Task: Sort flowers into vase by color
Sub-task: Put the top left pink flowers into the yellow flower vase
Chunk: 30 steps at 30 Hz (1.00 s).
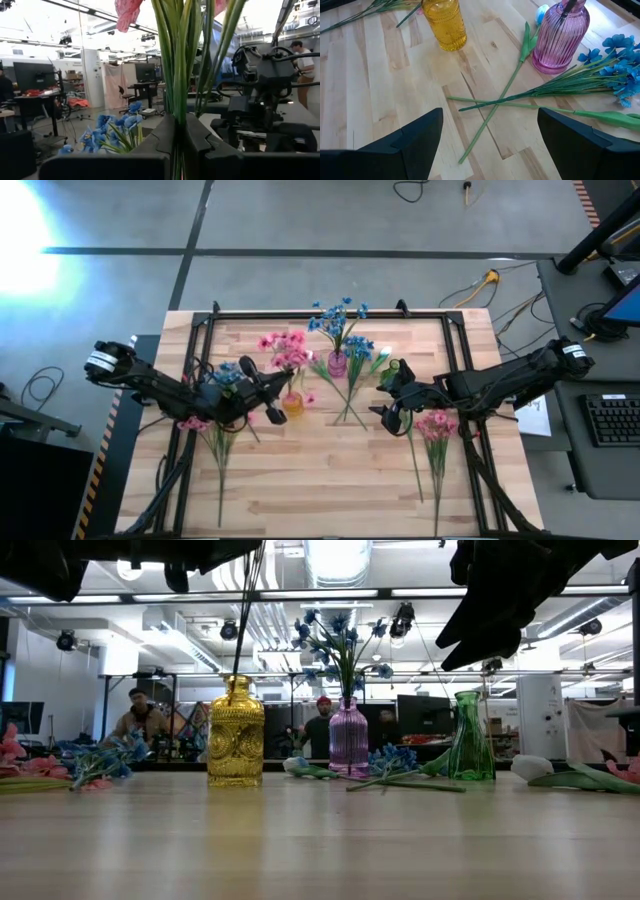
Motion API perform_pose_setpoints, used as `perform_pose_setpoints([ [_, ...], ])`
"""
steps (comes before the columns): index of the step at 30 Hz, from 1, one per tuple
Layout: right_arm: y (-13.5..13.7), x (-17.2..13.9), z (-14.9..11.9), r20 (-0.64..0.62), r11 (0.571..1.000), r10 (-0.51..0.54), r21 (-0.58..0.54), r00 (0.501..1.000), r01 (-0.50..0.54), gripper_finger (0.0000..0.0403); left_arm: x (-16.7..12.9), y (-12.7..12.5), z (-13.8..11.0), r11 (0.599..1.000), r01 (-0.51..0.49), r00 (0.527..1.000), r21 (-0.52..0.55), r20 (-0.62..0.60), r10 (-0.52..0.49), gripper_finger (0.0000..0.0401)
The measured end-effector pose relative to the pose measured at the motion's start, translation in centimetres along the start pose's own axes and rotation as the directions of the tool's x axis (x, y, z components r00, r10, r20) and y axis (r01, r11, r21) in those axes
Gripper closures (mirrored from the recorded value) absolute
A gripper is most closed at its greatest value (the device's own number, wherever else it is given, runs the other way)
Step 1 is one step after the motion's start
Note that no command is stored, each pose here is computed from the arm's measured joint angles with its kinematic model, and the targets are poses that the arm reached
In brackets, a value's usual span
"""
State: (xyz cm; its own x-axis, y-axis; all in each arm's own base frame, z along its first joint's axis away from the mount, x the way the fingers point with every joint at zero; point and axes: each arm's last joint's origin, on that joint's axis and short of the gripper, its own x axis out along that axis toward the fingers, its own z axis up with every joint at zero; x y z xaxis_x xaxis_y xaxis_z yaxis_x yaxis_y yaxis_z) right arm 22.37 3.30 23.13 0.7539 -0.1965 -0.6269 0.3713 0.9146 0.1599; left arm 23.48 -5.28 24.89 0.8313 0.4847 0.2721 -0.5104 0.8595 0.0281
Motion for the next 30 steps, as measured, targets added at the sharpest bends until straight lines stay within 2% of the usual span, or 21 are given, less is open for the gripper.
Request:
perform_pose_setpoints([
  [17, 0.0, 0.0, 0.0, 0.001, 1.000, 0.000, -0.002, 1.000, 0.000, 0.0087, 0.0, -0.1, -0.5, 0.997, 0.007, 0.999, -0.078, -0.042, -0.010, 0.0398],
  [30, 0.0, 0.0, 0.0, -0.001, 1.000, 0.000, -0.003, 1.000, 0.000, 0.0087, -0.2, -0.4, -1.5, 0.997, 0.015, 0.992, -0.077, -0.120, -0.025, 0.0327],
])
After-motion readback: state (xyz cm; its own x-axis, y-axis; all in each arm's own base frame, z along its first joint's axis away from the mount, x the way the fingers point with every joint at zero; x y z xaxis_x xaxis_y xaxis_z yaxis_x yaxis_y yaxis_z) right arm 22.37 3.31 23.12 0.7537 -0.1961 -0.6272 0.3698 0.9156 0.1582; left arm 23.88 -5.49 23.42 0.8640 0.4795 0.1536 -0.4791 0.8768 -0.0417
